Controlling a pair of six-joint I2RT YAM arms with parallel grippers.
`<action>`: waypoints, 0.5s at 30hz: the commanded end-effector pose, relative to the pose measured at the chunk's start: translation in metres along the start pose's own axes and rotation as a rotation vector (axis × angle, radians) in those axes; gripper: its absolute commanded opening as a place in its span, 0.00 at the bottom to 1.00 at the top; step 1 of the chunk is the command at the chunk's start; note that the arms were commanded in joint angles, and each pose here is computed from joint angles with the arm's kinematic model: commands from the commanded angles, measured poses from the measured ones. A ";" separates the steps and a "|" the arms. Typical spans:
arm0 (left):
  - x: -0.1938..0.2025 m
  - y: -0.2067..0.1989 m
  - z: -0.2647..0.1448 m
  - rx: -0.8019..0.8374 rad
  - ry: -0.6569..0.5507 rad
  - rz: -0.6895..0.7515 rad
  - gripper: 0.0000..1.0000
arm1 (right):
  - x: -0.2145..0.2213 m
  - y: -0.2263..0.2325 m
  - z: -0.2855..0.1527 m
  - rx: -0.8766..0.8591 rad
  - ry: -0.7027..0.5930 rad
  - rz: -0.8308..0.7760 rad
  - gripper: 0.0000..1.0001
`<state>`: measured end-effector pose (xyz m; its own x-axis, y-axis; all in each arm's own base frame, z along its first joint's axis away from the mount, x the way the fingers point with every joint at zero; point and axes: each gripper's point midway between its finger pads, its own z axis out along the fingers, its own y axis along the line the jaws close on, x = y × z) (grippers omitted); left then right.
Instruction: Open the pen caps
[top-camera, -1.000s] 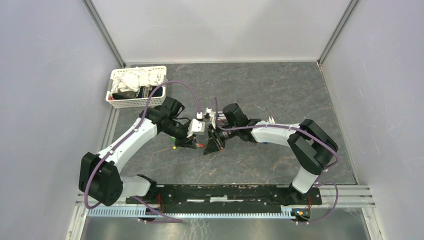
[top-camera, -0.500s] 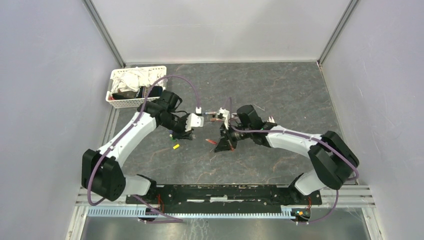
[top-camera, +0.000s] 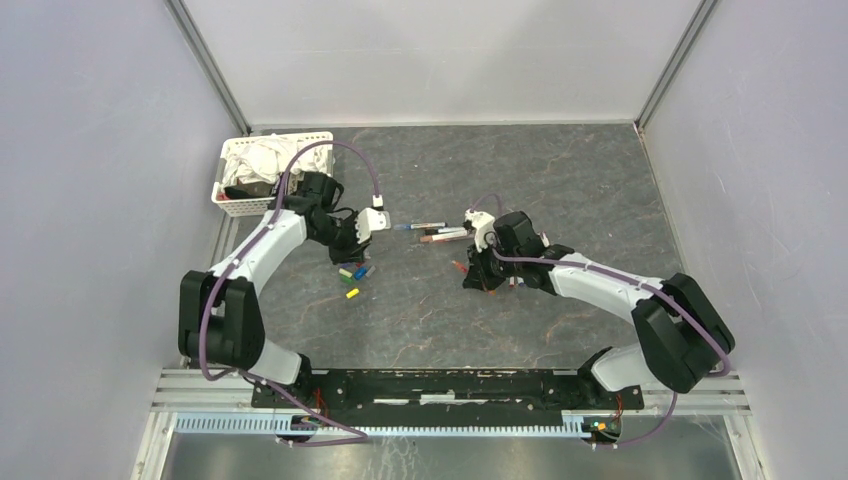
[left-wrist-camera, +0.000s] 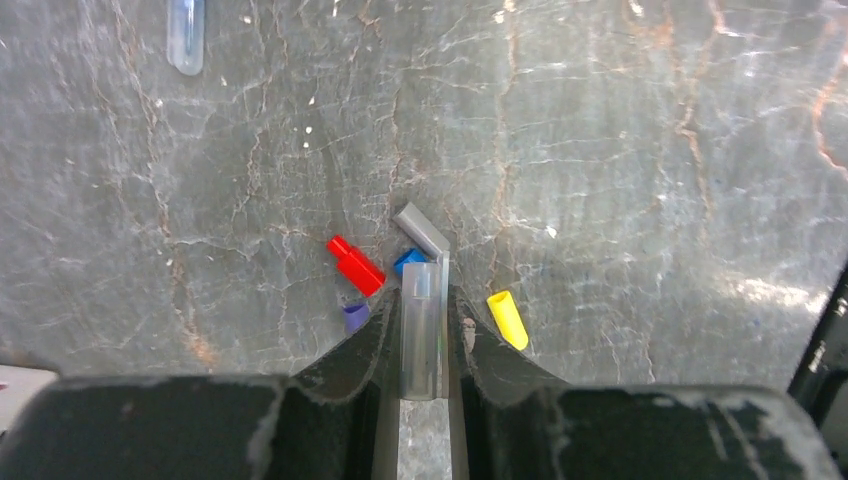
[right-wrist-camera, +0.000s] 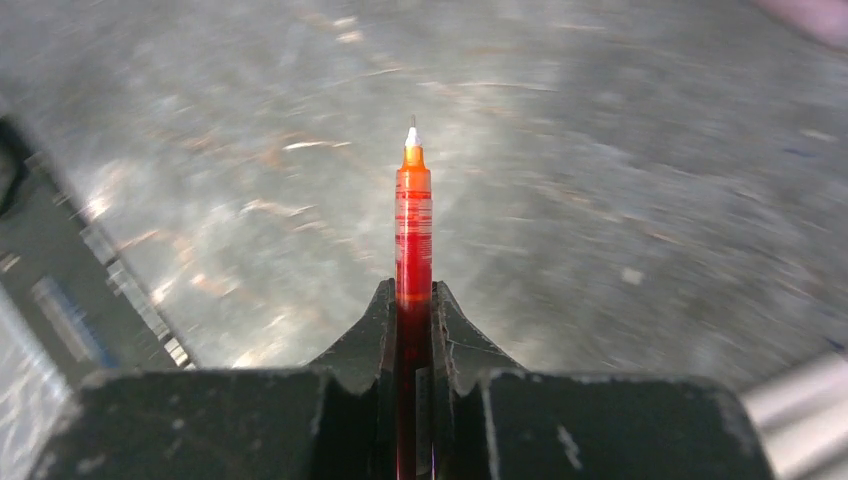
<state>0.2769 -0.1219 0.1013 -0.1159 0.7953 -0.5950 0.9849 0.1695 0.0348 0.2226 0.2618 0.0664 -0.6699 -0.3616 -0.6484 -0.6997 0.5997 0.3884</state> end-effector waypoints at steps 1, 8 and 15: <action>0.012 0.028 0.026 -0.112 -0.013 -0.160 0.03 | -0.017 -0.063 -0.019 0.391 -0.096 0.082 0.00; 0.037 0.047 0.055 -0.184 0.028 -0.314 0.10 | -0.016 -0.102 -0.028 0.623 -0.140 0.168 0.00; 0.043 0.042 0.064 -0.168 0.031 -0.335 0.23 | -0.007 -0.129 -0.021 0.765 -0.128 0.235 0.00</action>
<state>0.3170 -0.1169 0.0312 -0.3970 0.7254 -0.5622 0.8827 0.4695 -0.0175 0.2908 0.1832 0.0337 -0.7327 -0.1856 -0.6548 -0.2855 0.9571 0.0483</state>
